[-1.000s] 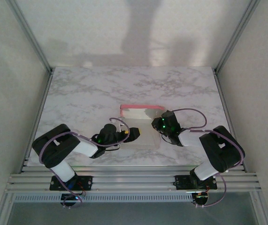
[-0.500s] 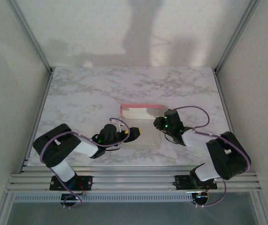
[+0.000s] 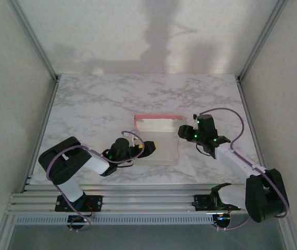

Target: Fold the paper box

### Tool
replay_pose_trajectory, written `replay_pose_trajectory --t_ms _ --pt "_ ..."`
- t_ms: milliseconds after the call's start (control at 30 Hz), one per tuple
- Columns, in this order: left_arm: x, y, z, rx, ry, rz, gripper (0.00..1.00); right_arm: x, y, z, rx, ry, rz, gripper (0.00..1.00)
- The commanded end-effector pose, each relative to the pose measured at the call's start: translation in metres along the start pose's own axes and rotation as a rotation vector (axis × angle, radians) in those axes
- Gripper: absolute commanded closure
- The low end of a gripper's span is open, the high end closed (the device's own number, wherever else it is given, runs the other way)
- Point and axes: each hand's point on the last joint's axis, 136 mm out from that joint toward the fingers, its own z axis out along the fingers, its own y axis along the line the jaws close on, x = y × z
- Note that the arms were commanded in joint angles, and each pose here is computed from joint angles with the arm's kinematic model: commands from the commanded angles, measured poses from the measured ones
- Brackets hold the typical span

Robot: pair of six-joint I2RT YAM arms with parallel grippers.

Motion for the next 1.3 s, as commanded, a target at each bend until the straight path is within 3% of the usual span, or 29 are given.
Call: replay_pose_trajectory --t_ms 0,400,767,1000,1267 --pt "0.036 0.034 -0.001 -0.117 0.126 -0.049 0.01 -0.008 -0.008 0.006 0.033 0.020 -0.102 0.46" --pt "0.038 0.036 -0.001 -0.123 0.129 -0.046 0.01 -0.023 -0.002 0.025 0.001 0.037 -0.311 0.39" --pt "0.038 0.037 0.000 -0.127 0.135 -0.045 0.01 -0.034 -0.001 0.038 0.013 0.058 -0.364 0.39" --pt "0.037 0.035 0.003 -0.125 0.137 -0.045 0.01 -0.035 -0.001 0.038 0.013 0.056 -0.356 0.59" --pt "0.037 0.035 0.005 -0.122 0.141 -0.049 0.01 -0.024 0.004 0.035 0.026 0.064 -0.369 0.75"
